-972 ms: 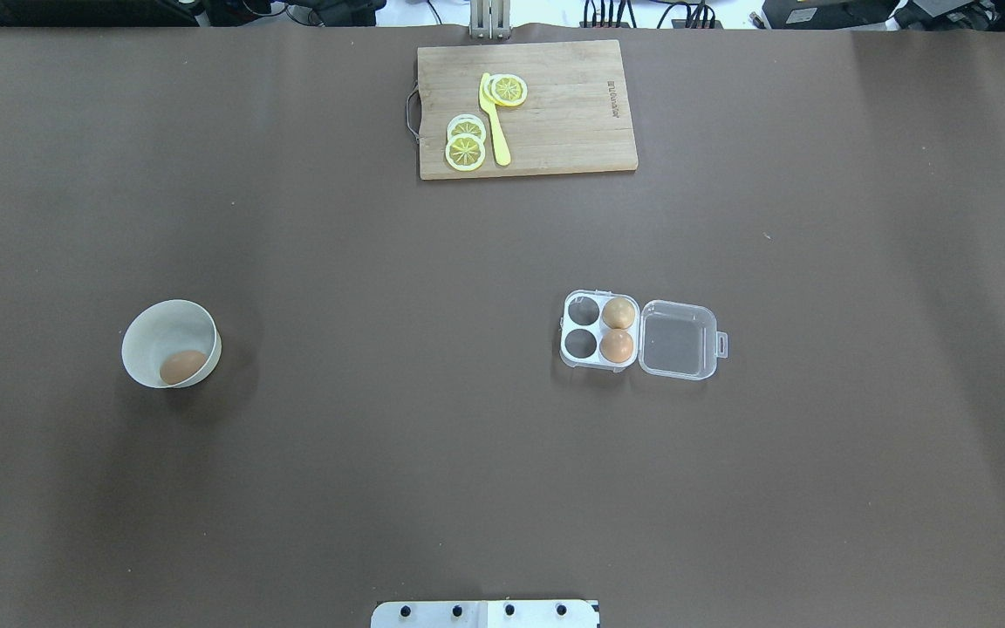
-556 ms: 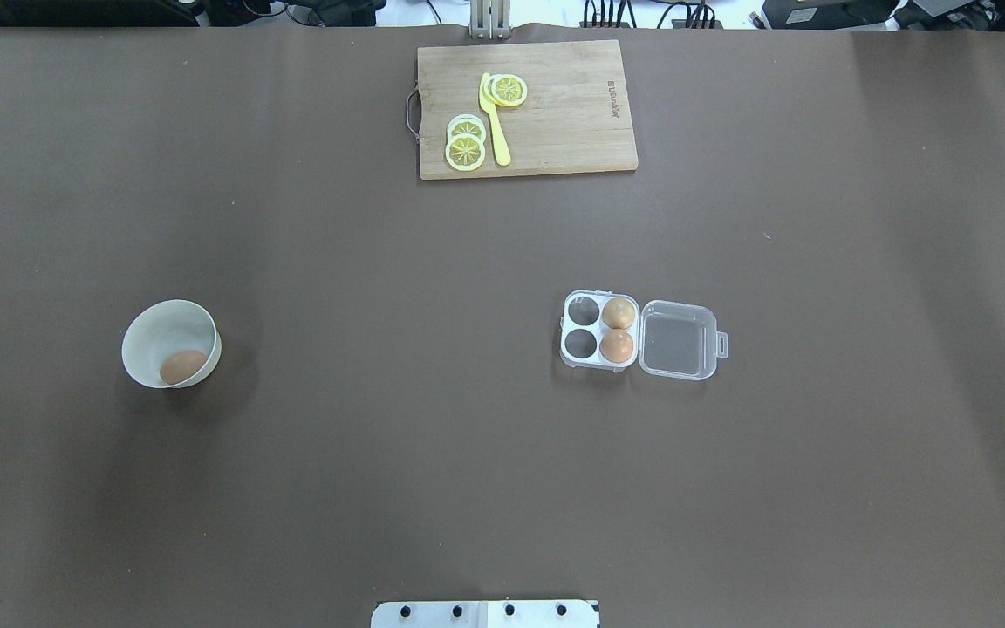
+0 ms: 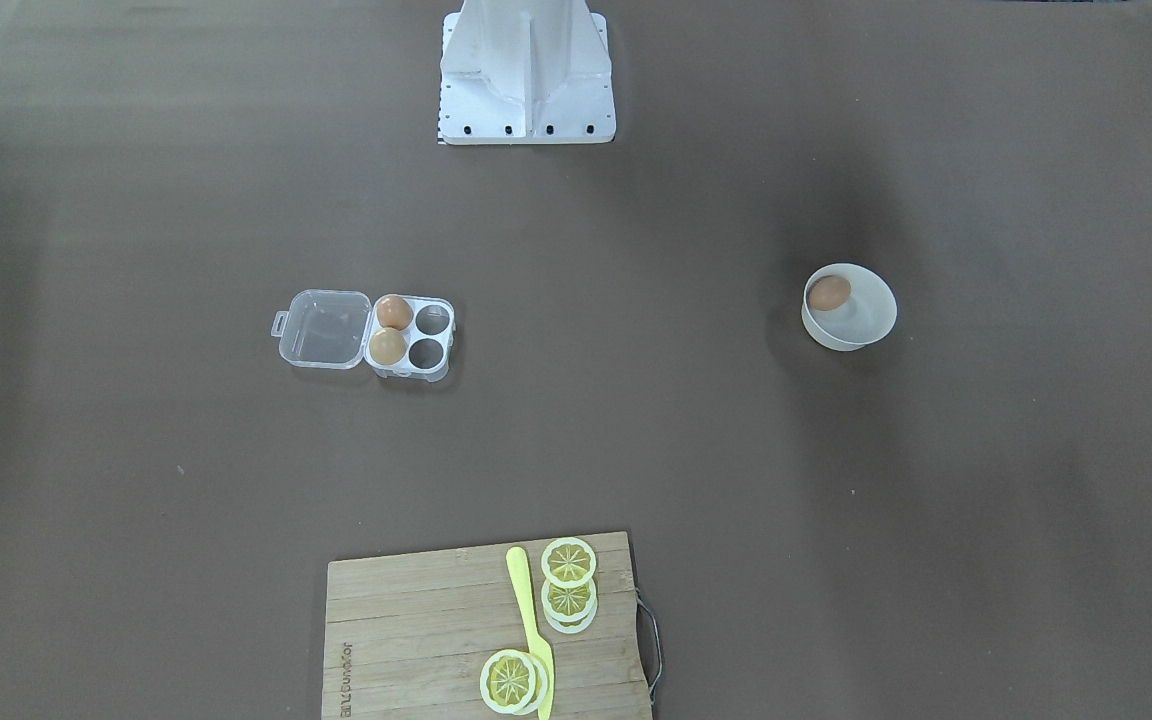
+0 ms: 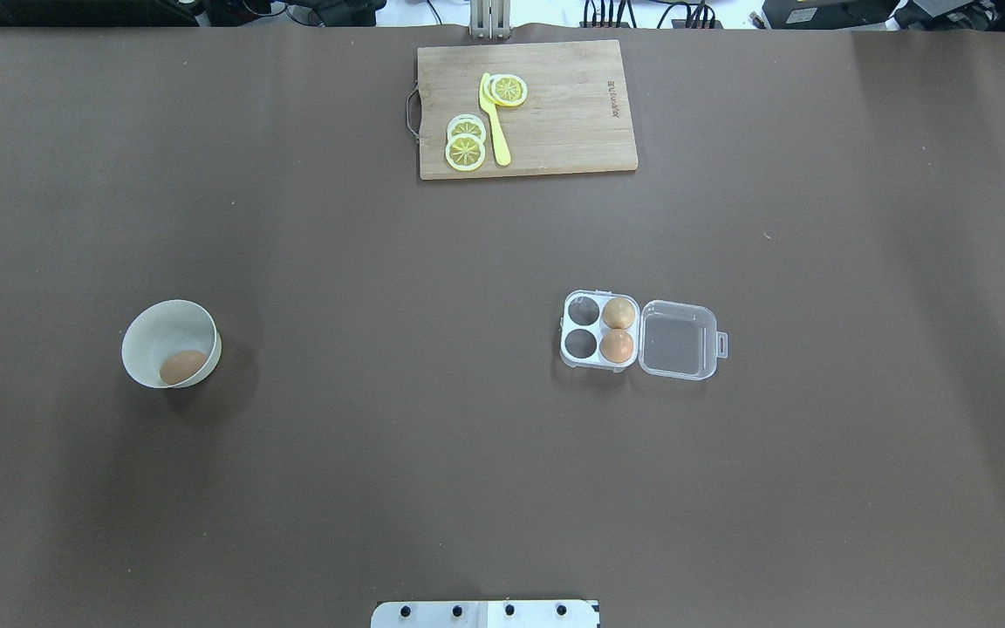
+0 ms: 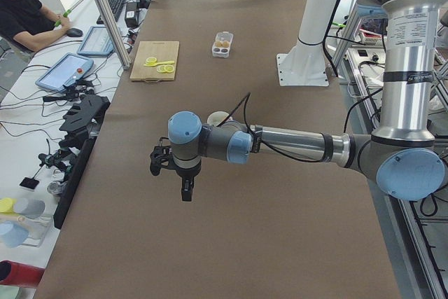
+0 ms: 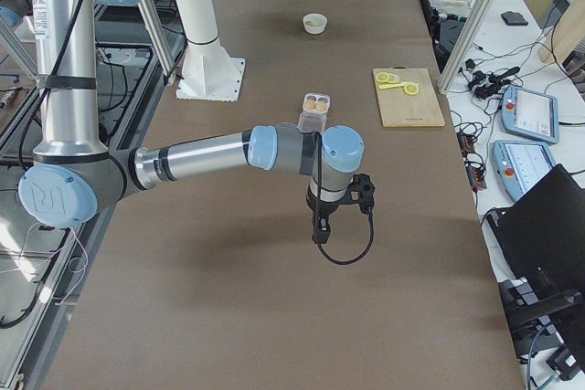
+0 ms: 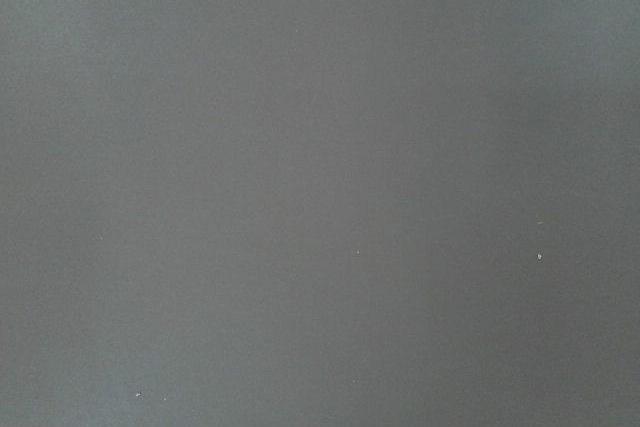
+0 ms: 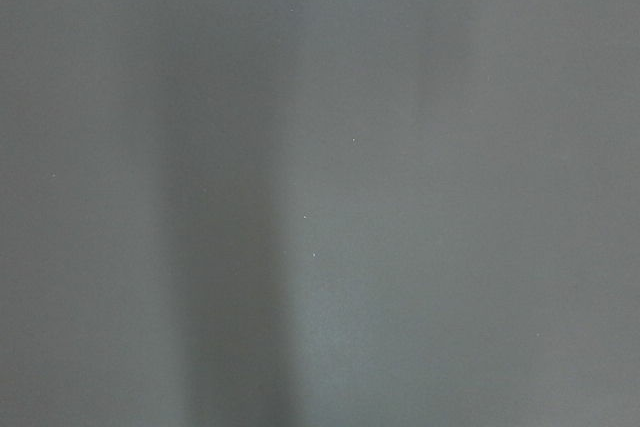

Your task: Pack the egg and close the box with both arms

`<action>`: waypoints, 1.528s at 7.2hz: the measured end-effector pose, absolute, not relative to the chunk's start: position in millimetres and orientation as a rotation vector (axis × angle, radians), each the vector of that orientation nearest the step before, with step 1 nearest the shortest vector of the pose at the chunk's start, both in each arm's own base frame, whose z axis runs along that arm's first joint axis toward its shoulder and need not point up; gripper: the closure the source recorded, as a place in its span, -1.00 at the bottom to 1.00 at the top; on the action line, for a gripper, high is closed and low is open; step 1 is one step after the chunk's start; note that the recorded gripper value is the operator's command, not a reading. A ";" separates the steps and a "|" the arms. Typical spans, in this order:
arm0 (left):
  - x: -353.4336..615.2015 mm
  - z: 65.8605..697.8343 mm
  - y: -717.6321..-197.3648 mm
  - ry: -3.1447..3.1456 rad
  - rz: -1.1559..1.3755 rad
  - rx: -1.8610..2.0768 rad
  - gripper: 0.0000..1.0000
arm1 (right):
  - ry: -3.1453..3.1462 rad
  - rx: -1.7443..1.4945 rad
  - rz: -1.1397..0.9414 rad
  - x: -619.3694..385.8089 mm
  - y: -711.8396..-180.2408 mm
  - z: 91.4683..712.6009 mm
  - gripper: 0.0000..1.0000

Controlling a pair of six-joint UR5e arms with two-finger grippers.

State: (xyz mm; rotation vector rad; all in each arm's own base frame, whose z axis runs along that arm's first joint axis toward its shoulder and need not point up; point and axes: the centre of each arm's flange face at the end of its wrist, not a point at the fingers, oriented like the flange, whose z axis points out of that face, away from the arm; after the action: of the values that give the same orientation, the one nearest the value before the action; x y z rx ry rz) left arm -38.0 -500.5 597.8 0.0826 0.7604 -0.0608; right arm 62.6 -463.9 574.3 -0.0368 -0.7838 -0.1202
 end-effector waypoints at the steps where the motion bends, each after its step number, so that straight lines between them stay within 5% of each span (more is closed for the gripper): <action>1: -37.3 592.0 -505.0 0.761 -0.070 0.086 -0.96 | -0.783 -0.034 -0.121 62.6 -463.6 572.6 -1.00; 11: 40.2 493.6 -516.6 0.844 -0.253 0.067 -0.96 | -0.795 0.004 -0.104 40.9 -471.5 524.4 -1.00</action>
State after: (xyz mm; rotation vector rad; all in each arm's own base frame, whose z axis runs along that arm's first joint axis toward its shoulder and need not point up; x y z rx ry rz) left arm 40.2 -516.6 493.6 0.0668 0.8438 -0.2527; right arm 40.9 -471.5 524.4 0.0042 -0.7954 -0.1041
